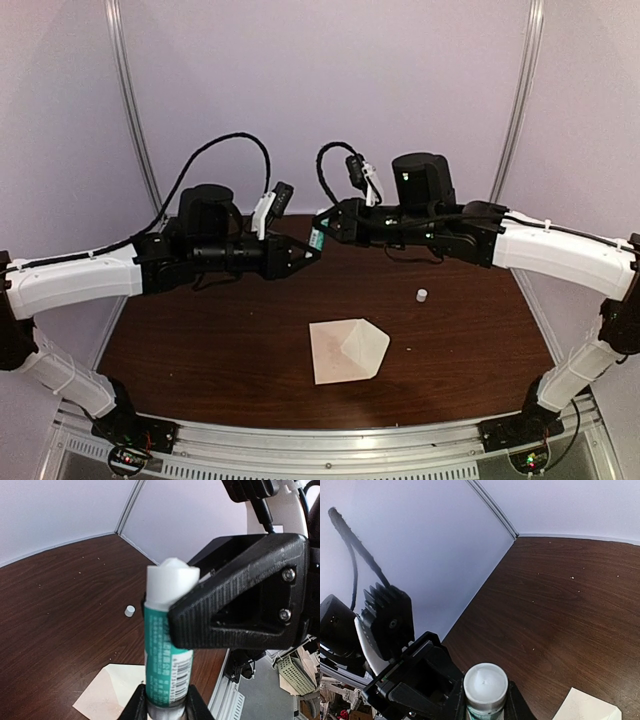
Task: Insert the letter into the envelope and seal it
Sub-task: Unscrew the solid glue.
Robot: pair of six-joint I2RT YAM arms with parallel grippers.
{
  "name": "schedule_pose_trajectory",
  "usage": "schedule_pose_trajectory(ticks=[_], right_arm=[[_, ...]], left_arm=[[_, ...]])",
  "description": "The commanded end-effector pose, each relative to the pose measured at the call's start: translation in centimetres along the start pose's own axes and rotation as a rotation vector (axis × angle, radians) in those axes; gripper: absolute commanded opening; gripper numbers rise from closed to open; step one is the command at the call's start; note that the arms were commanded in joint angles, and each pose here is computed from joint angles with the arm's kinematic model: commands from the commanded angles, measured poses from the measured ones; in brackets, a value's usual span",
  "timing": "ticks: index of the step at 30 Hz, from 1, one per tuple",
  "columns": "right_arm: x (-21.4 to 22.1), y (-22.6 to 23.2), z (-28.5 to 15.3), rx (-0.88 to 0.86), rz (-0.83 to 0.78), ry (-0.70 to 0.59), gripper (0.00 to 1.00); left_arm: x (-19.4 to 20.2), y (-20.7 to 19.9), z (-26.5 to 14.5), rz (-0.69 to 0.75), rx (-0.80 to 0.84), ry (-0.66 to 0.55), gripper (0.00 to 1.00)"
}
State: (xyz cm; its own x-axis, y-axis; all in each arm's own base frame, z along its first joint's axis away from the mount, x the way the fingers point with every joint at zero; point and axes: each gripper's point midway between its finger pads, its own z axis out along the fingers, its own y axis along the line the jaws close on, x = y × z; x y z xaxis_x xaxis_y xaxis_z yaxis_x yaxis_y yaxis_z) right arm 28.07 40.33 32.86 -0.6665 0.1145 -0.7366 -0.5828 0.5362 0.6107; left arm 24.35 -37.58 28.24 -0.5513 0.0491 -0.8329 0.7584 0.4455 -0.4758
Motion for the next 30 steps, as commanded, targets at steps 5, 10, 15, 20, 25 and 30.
schedule_pose_trajectory(ticks=[5, 10, 15, 20, 25, 30], right_arm=[[-1.9, 0.9, -2.4, -0.088, -0.082, -0.056, 0.22], [-2.4, 2.7, -5.7, -0.307, -0.099, -0.077, 0.63], [-2.1, 4.9, -8.9, -0.524, -0.133, -0.108, 0.84], [-1.9, 7.4, -10.5, -0.705, -0.145, -0.112, 0.85], [-1.1, 9.0, -10.5, -0.78, -0.179, -0.084, 0.86], [0.1, 10.4, -9.4, -0.839, -0.176, -0.018, 0.77]], left_arm=[[-3.2, -0.8, -1.4, -0.028, -0.003, -0.078, 0.03], [-3.9, -2.7, -2.4, -0.044, 0.085, -0.1, 0.03], [-4.3, -6.2, -3.7, 0.004, 0.277, -0.125, 0.03], [-3.3, -8.7, -4.1, 0.055, 0.428, -0.063, 0.03], [-2.6, -10.1, -4.1, 0.075, 0.516, -0.016, 0.03], [-2.7, -11.5, -4.4, 0.093, 0.59, -0.02, 0.03]])
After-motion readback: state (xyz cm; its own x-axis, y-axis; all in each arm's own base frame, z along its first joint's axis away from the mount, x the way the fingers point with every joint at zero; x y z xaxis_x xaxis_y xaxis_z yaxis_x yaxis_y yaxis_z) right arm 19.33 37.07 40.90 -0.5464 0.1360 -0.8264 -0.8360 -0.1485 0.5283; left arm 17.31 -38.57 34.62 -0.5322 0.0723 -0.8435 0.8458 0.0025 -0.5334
